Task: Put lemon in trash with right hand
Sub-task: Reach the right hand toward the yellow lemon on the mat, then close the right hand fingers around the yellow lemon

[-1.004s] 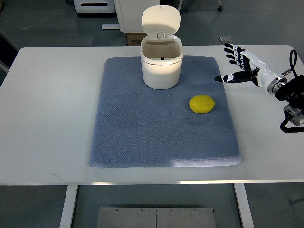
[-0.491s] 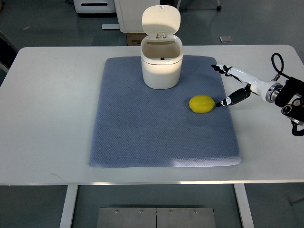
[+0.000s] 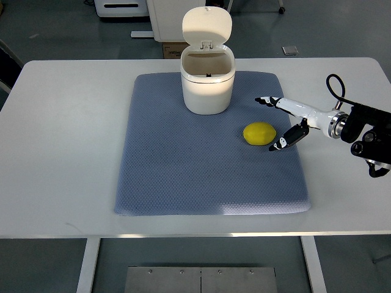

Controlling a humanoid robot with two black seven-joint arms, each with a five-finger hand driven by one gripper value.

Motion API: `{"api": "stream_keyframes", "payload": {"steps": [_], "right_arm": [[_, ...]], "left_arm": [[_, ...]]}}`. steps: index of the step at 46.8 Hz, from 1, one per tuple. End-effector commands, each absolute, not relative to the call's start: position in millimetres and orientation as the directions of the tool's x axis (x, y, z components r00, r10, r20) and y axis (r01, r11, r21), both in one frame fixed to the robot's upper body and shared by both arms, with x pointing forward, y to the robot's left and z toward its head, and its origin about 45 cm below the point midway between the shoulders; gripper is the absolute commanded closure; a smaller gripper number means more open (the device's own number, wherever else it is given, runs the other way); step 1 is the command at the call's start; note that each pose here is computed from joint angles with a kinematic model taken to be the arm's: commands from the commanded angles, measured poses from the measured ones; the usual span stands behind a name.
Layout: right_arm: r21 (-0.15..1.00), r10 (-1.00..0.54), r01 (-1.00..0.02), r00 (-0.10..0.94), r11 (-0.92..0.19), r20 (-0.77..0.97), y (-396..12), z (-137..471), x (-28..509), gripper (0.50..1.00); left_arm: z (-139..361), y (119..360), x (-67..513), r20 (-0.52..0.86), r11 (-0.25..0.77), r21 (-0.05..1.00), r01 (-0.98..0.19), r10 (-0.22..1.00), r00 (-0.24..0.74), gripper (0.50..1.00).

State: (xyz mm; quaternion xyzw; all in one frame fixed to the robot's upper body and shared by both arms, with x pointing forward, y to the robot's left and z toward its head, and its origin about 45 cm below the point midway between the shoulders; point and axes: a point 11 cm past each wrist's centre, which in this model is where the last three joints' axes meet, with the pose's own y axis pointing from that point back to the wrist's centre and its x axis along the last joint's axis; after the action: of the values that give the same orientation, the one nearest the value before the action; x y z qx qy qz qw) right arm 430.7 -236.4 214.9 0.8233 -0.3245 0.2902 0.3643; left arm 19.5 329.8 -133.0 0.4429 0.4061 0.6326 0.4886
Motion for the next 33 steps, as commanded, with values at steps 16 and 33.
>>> {"api": "stream_keyframes", "payload": {"steps": [16,33], "right_arm": [[0.447,-0.295,-0.737,0.635,-0.507,0.714,-229.7,202.4,426.7,0.563],[0.458,-0.285,-0.741,0.634,-0.491,0.719,-227.8,198.6,426.5,0.603]], "left_arm": [[-133.0,329.8,19.6,0.163,-0.192,0.947,-0.259,0.978,-0.130,0.500],[-133.1,329.8,18.8,0.163,-0.193,0.947,-0.257,0.978,-0.132,0.500]]}}
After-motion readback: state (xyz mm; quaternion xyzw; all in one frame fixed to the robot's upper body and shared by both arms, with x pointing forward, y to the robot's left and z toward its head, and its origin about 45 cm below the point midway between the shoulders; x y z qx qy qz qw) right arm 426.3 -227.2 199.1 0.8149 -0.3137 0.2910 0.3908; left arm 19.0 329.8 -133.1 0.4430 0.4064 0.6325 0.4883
